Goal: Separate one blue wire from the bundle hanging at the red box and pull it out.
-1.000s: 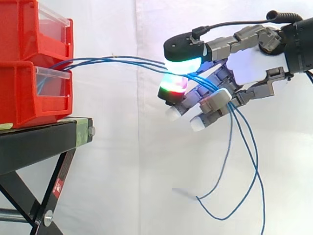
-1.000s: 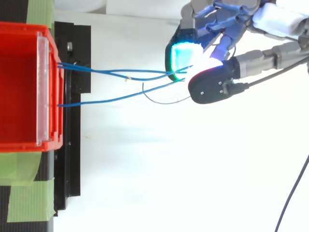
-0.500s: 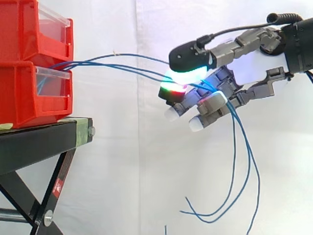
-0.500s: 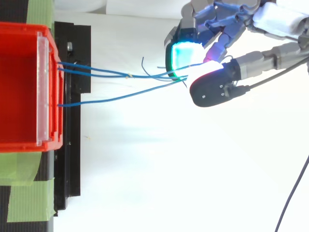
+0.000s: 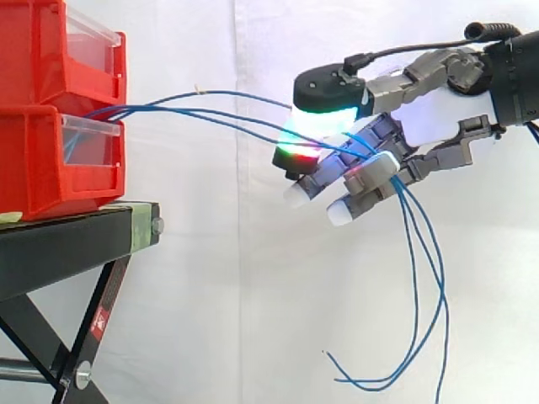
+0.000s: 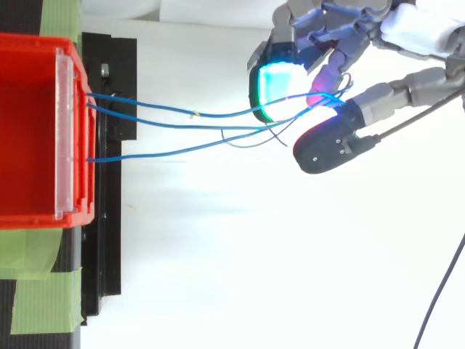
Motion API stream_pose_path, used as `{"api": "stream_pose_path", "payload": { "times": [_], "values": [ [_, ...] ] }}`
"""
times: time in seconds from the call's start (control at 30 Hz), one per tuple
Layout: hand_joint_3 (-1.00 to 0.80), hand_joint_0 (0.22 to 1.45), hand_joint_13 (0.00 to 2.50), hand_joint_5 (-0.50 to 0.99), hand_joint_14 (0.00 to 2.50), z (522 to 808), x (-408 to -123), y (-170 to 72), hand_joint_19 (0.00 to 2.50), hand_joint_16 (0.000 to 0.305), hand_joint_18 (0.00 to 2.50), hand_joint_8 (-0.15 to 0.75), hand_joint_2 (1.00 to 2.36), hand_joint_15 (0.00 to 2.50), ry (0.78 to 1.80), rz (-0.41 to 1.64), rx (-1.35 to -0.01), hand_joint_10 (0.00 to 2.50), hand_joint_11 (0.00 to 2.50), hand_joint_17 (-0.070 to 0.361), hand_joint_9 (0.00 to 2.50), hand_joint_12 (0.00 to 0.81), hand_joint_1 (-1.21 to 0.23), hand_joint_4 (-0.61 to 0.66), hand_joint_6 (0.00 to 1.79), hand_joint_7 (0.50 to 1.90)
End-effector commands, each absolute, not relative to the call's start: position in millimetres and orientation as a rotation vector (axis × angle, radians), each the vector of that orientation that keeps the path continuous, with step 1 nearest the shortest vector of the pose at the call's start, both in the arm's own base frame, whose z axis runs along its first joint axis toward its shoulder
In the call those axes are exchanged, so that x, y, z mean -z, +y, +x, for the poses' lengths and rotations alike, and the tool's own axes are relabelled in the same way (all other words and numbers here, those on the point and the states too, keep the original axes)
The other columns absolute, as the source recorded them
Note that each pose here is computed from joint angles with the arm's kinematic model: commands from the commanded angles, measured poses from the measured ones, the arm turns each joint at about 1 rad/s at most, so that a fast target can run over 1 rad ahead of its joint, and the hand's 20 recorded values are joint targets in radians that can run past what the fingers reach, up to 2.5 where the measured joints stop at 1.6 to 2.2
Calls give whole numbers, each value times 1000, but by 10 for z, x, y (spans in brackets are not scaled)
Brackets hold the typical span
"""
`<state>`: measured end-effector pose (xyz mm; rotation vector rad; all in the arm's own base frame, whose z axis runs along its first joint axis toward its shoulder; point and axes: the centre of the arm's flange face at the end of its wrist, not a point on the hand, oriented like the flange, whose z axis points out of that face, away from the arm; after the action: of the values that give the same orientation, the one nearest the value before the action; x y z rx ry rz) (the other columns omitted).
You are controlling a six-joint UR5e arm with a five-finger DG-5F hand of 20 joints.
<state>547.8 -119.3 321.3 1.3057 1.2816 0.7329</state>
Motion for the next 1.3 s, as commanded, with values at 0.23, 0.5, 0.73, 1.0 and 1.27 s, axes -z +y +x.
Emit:
{"api": "stream_pose_path", "payload": {
  "times": [0.23,0.5,0.73,1.0,1.27],
  "values": [
    [-500,557,1216,-253,233,5478,-3213,-1193,653,60,504,295,1000,1448,1281,1306,-733,18,694,135,492,341,-899,226,791,1165],
    [-317,643,1306,-241,207,5478,-3213,-1193,666,57,556,303,1017,1461,1282,1305,-731,18,713,127,599,316,-800,230,827,1109],
    [-163,681,1343,-232,202,5478,-3213,-1193,674,56,591,310,1026,1472,1282,1305,-731,19,725,126,659,312,-768,231,832,1104],
    [-225,715,1295,-244,89,5478,-3213,-1193,633,56,540,282,1024,1545,1283,1304,-730,20,741,125,578,319,-916,204,831,1145],
    [-293,751,1222,-259,59,5478,-3213,-1193,586,56,502,263,1018,1553,1283,1304,-730,17,722,127,478,329,-990,193,823,1157]
  ]
}}
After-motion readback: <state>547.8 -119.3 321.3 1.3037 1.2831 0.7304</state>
